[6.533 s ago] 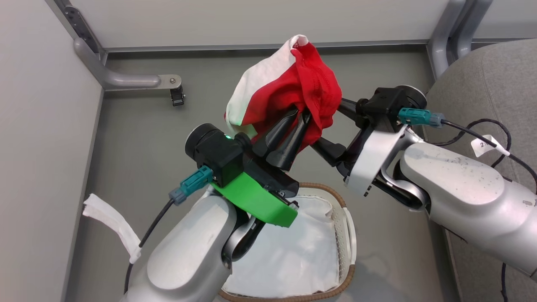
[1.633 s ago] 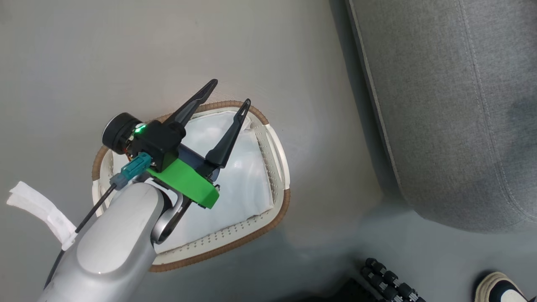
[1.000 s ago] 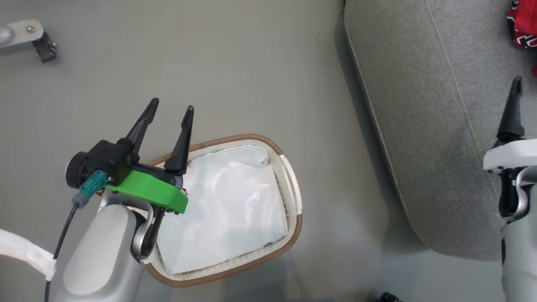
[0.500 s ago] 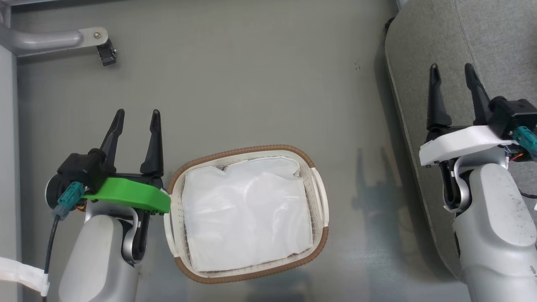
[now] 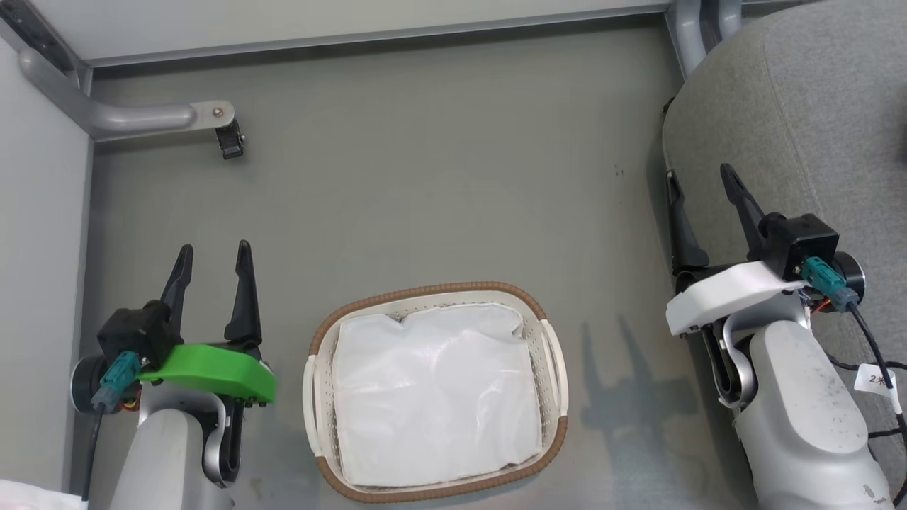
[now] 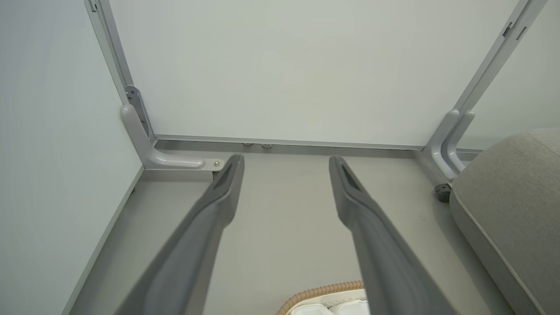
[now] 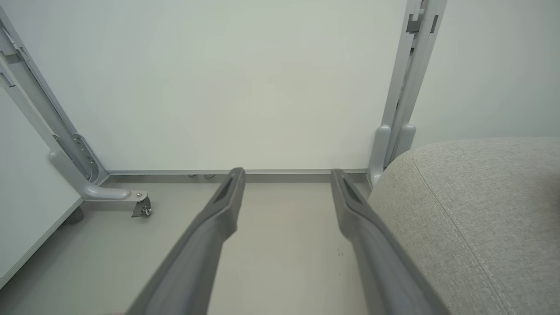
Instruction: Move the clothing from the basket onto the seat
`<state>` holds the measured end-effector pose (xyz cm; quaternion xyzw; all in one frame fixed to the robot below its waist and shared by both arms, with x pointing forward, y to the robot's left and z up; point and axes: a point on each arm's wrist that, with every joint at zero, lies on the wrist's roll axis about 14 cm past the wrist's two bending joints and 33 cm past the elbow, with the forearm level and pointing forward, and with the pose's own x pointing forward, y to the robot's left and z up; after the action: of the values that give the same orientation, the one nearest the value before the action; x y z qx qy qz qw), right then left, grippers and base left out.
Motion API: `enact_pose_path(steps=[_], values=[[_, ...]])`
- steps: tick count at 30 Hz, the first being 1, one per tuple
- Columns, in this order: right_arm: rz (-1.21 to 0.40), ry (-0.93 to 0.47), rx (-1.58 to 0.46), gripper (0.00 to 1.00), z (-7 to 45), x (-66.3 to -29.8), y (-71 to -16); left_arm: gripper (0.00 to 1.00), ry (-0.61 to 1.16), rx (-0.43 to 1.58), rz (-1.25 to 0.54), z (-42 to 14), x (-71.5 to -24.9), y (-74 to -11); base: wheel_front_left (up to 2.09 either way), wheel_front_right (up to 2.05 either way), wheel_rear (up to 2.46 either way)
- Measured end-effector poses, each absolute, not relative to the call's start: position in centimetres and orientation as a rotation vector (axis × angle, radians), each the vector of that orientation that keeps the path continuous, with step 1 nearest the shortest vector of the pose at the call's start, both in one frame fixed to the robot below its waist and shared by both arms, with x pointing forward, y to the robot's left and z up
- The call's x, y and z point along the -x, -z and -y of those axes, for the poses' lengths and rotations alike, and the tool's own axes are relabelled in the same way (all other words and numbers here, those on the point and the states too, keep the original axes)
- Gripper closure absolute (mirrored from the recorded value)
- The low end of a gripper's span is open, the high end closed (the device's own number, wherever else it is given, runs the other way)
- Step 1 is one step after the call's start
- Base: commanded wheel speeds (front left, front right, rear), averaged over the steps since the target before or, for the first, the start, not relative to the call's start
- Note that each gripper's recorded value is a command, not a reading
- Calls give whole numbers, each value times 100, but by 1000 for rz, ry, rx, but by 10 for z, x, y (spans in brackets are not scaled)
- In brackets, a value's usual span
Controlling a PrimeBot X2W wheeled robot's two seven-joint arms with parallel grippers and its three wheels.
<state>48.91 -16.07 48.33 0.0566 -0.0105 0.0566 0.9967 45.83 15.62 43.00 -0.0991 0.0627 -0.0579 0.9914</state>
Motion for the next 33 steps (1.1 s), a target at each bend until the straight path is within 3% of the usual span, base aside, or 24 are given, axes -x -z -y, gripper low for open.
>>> enact_pose_path(steps=[25,26,33], values=[[34,-153,-146,0,147,-437,-499,0,66,264,-100,-164,-412,-448,0,0,0],[29,-152,-147,100,147,-437,-497,100,68,267,-103,-163,-412,-447,0,0,0],[-58,-126,-198,100,149,-424,-471,100,47,312,-168,-162,-402,-430,0,0,0]])
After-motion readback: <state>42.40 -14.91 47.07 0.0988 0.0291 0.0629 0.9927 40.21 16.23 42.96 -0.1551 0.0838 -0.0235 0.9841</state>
